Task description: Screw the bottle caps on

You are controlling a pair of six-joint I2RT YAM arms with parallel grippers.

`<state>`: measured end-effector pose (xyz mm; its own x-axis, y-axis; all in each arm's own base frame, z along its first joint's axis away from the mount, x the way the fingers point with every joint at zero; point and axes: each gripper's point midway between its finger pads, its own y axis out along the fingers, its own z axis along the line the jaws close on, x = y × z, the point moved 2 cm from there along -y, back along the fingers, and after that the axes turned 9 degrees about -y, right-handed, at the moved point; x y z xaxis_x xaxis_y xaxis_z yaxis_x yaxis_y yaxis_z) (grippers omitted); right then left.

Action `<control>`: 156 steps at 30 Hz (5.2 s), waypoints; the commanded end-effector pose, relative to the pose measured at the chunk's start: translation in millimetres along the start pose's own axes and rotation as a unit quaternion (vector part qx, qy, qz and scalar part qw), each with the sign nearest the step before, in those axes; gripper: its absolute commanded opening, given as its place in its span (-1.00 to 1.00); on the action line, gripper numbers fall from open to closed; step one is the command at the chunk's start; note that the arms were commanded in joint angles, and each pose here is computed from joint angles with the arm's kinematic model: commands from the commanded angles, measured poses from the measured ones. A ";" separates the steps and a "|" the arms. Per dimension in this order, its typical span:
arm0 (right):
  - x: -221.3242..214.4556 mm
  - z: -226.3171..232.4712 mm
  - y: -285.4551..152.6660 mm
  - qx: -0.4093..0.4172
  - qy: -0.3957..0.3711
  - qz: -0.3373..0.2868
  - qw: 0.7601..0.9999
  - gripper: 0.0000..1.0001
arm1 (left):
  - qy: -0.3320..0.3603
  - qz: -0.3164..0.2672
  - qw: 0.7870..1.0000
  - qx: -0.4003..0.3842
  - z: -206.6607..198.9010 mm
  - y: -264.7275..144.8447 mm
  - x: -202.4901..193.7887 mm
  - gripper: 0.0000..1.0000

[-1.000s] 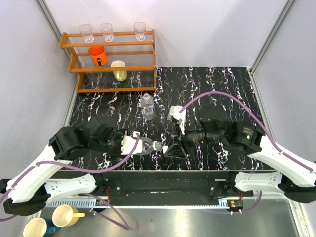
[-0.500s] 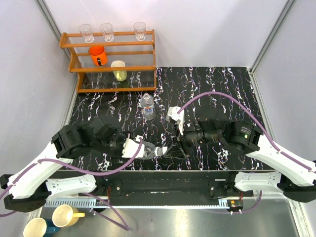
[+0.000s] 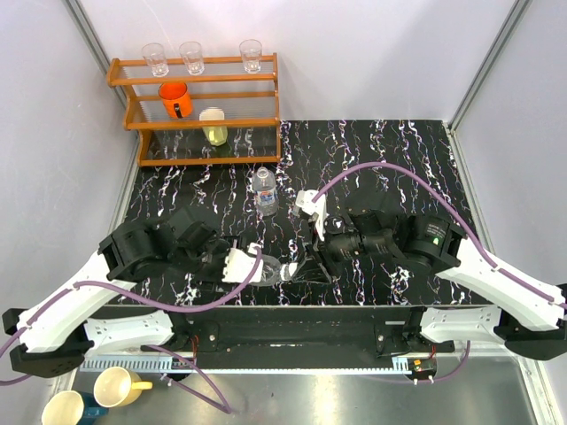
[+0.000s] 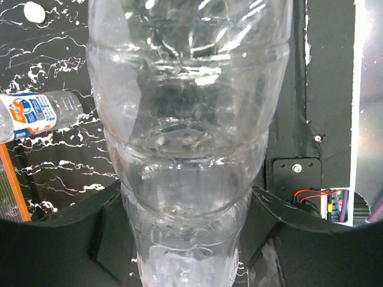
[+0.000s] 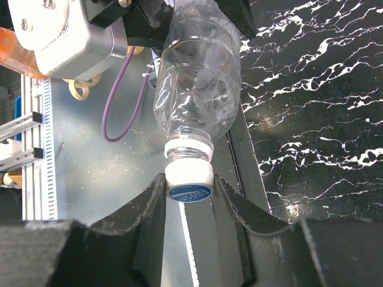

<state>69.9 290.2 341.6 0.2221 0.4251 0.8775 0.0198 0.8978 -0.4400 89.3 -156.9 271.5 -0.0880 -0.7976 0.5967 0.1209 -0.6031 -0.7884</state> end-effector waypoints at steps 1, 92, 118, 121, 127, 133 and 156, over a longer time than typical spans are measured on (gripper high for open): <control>13.1 6.1 -3.1 0.010 -0.006 -0.020 1.000 -0.48 | 0.003 -0.042 0.999 0.026 11.0 -7.2 23.2 0.18; 138.2 27.1 -113.0 -0.064 -0.158 -0.315 0.933 0.99 | -0.157 -0.326 0.929 -0.084 -2.2 -75.7 141.9 0.04; 214.2 34.4 -81.1 0.020 -0.261 -0.337 0.904 1.00 | -0.063 -0.471 0.850 -0.226 -29.7 -57.2 145.9 0.08; 211.7 39.1 -70.5 0.058 -0.250 -0.332 0.908 0.99 | -0.060 -0.471 0.851 -0.222 -29.8 -54.5 143.5 0.08; 198.8 50.5 -56.0 0.145 -0.235 -0.304 0.912 0.99 | -0.058 -0.471 0.852 -0.221 -29.0 -51.9 142.6 0.08; 196.8 54.6 -55.1 0.177 -0.230 -0.296 0.910 0.93 | -0.057 -0.475 0.851 -0.215 -26.5 -52.7 143.5 0.08; 195.9 58.0 -54.4 0.208 -0.224 -0.319 0.897 0.12 | -0.085 -0.477 0.849 -0.208 -22.6 -47.2 140.1 0.06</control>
<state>60.9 339.7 535.6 -0.1033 -0.2200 0.9700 -0.3591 0.9177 0.1699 49.6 -242.1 380.9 0.2447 0.0002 0.9696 -0.2905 -0.9541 0.0735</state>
